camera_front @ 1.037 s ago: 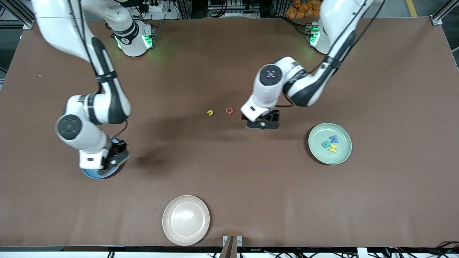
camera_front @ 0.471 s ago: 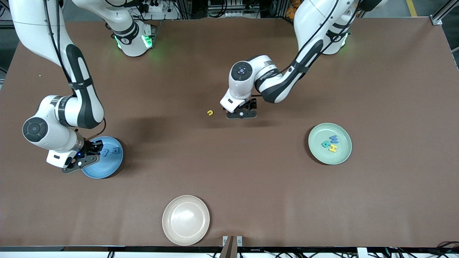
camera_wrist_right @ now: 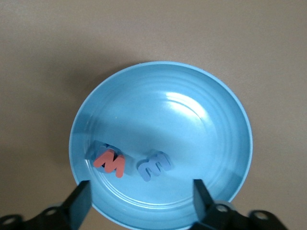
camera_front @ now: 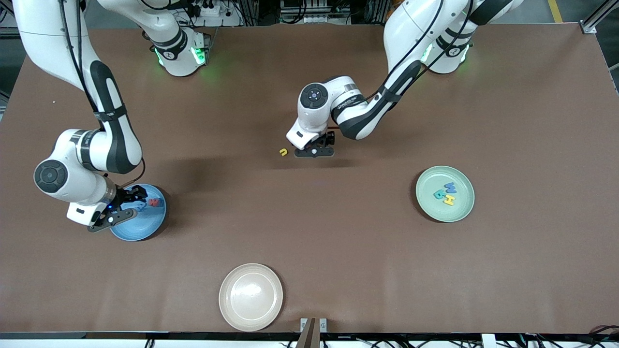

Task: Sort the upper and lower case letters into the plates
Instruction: 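Grasp the pink D with the left gripper while the right gripper releases the m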

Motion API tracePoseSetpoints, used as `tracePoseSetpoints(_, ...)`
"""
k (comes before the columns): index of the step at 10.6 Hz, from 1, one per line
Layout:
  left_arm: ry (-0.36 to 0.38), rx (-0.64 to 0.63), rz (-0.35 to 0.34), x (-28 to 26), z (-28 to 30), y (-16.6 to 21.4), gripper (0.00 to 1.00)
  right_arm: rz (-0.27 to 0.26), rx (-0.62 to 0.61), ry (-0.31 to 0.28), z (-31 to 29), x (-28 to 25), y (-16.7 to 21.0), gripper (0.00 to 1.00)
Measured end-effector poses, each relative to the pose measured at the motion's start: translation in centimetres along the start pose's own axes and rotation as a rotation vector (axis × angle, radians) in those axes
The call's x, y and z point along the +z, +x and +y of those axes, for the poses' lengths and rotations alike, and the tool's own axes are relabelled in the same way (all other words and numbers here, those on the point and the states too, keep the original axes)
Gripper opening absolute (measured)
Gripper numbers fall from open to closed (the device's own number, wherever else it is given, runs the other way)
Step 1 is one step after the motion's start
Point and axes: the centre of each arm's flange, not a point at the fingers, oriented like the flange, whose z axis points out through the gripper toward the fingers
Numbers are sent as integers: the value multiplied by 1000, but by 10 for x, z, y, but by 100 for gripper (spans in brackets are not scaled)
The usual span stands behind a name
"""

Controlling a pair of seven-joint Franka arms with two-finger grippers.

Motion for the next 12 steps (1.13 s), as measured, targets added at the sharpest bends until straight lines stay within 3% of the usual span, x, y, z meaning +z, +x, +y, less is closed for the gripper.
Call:
tracePoseSetpoints(3, -18, -4, 1, 11, 1, 1, 89, 17, 3, 17, -8, -1, 5, 100)
tracePoseSetpoints(7, -12, -5, -4, 18, -1, 1, 77, 37, 13, 52, -29, -1, 16, 100)
tracePoseSetpoints(8, -13, -5, -2, 17, -1, 2, 66, 35, 23, 54, -30, -1, 16, 100)
tracePoseSetpoints(9, -14, -4, 2, 16, 0, 3, 48, 29, 41, 58, -30, 0, 16, 100)
tracePoseSetpoints(10, -18, 0, 8, 11, 2, 4, 38, 18, 60, 64, -35, 0, 16, 100)
tracePoseSetpoints(12, -17, -4, 18, 11, -1, 10, 37, -4, 100, 74, -50, 0, 21, 100)
